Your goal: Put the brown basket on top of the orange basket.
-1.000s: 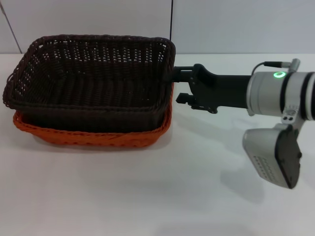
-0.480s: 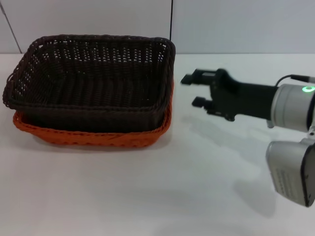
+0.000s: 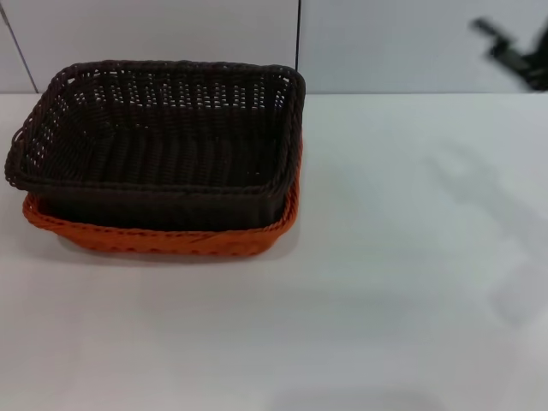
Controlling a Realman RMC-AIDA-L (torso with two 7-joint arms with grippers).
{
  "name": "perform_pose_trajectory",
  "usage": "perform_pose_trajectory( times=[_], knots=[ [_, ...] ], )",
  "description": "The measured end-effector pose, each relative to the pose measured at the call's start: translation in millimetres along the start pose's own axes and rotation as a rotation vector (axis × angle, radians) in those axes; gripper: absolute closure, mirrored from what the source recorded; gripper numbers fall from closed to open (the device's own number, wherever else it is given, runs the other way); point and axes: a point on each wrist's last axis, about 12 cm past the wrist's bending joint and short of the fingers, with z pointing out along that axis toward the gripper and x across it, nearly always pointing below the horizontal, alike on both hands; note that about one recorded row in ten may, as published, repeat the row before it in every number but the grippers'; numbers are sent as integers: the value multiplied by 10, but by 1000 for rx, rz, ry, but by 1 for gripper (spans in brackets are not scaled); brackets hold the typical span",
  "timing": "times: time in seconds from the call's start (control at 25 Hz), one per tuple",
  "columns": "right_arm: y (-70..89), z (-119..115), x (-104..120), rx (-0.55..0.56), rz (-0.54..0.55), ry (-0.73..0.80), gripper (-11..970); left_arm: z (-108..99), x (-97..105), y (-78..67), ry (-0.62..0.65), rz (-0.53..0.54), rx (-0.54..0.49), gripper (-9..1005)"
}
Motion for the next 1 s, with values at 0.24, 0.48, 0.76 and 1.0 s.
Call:
perform_pose_trajectory(
  times=[0.24, 0.48, 0.76, 1.0],
  knots=[
    [101, -751, 470, 503, 518, 4, 246, 18, -33, 17, -23, 5, -3, 200],
    [439, -1330, 644, 875, 658, -79, 232, 38, -44, 32, -33, 16, -10, 200],
    [654, -1491, 675, 945, 686, -13, 215, 28, -28, 70, -22, 31, -18, 200],
    [718, -1544, 657, 923, 791, -45, 201, 12, -19, 88, -17, 37, -21, 200]
  ],
)
